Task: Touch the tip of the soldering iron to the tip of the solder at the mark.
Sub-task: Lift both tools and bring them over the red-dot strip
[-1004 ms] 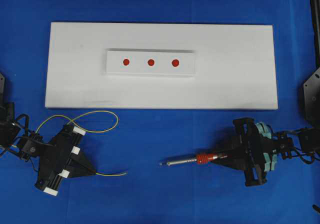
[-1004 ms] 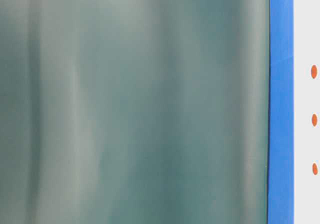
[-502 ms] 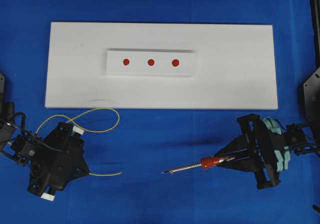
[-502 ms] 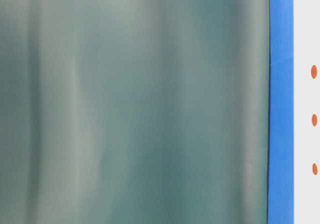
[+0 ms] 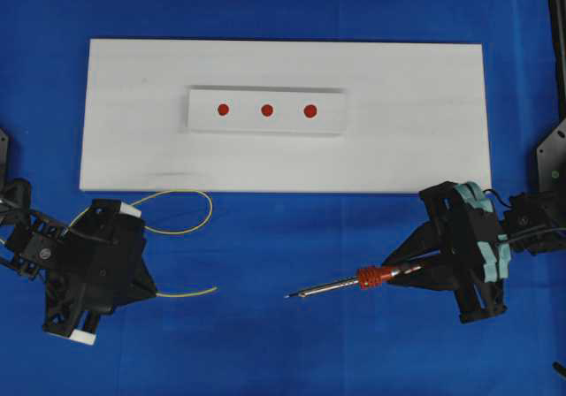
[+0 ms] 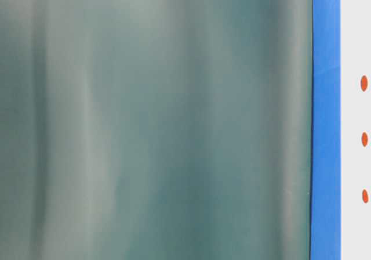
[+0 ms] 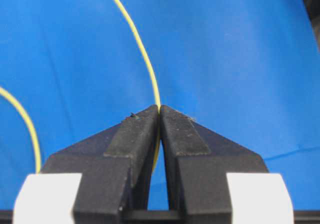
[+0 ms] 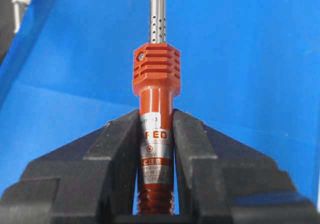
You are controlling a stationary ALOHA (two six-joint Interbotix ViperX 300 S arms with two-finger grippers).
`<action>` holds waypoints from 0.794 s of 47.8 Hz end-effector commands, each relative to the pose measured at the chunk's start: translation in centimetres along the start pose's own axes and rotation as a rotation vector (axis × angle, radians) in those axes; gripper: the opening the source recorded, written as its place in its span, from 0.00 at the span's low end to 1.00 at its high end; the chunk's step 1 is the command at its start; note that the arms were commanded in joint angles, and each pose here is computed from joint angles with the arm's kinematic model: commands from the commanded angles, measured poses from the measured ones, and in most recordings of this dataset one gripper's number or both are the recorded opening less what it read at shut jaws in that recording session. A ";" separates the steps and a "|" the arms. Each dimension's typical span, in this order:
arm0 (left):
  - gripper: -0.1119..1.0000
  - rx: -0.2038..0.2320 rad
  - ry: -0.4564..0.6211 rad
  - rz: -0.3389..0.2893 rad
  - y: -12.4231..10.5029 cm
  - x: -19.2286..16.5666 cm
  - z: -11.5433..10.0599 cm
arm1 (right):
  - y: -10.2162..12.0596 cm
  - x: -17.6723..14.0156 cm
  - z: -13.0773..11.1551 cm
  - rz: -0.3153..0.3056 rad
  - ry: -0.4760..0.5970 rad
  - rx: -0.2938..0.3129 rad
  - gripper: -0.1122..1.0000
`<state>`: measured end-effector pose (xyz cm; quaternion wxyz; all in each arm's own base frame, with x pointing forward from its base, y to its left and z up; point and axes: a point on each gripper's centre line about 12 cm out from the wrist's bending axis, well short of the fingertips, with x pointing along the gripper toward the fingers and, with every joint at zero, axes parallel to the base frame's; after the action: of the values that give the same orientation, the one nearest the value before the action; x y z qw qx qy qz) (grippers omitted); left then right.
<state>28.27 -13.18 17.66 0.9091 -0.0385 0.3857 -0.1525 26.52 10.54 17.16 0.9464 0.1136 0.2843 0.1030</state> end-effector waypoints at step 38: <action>0.12 -0.296 -0.091 0.380 16.1 -4.4 4.5 | -15.2 -3.1 5.3 -0.408 0.002 0.229 0.16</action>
<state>31.99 2.32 19.55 0.9139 -0.1090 0.3840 0.0737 28.53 -4.67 17.58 0.9215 0.1649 0.3325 -0.1145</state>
